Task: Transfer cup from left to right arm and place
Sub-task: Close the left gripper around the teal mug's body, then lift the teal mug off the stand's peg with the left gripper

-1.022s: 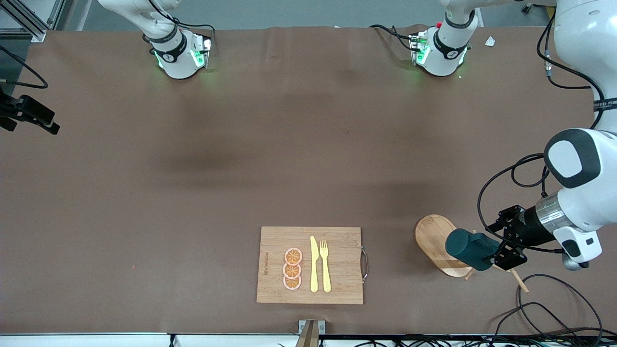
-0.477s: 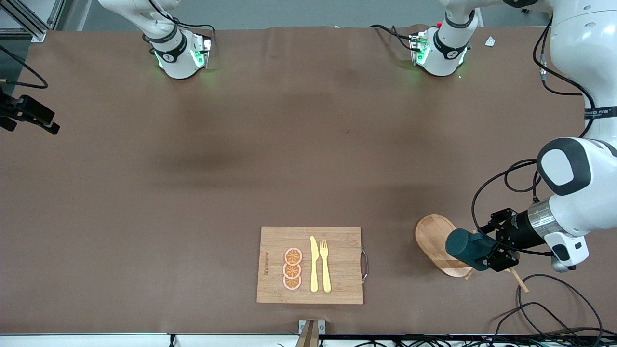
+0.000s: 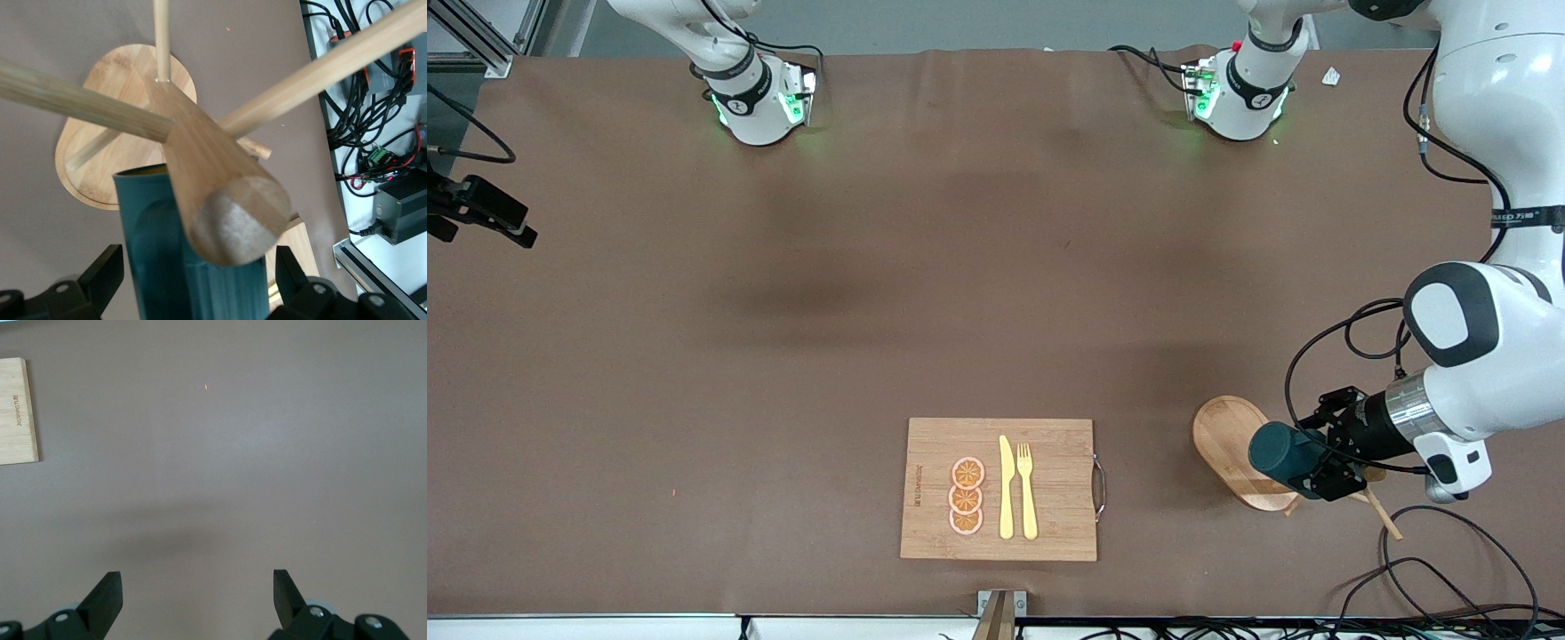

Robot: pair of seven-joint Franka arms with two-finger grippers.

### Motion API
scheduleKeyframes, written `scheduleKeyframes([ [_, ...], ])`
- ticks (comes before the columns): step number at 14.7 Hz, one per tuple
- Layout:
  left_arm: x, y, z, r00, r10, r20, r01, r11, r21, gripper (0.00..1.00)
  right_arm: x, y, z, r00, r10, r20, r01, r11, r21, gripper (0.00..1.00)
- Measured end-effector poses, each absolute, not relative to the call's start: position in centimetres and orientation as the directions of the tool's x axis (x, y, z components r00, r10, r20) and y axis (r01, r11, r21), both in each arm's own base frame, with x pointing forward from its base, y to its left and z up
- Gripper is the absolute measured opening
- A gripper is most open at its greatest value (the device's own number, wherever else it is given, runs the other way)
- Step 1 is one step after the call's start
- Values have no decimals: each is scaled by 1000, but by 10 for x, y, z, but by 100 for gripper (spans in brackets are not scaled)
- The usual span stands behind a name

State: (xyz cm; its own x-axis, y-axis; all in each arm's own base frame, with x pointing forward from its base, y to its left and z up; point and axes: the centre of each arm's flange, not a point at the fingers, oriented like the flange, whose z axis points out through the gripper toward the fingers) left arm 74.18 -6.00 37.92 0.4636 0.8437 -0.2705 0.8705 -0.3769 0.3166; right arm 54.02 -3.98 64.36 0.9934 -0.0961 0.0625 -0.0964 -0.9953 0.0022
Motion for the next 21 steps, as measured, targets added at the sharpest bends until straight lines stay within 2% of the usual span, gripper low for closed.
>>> scheduleKeyframes([
  [6,743,-61,374,455,843,-285,874,-363,322,97,540,-40,644,993,-96,63,-96,-995,2,100],
  [8,744,-61,376,456,843,-286,873,-362,326,87,540,-40,644,993,-96,63,-96,-995,2,100],
  [16,745,-60,380,456,843,-285,872,-360,331,85,540,-40,644,993,-96,63,-96,-995,2,100],
  [21,737,-59,411,472,831,-296,869,-382,314,85,540,-40,644,993,-96,63,-96,-995,2,100],
])
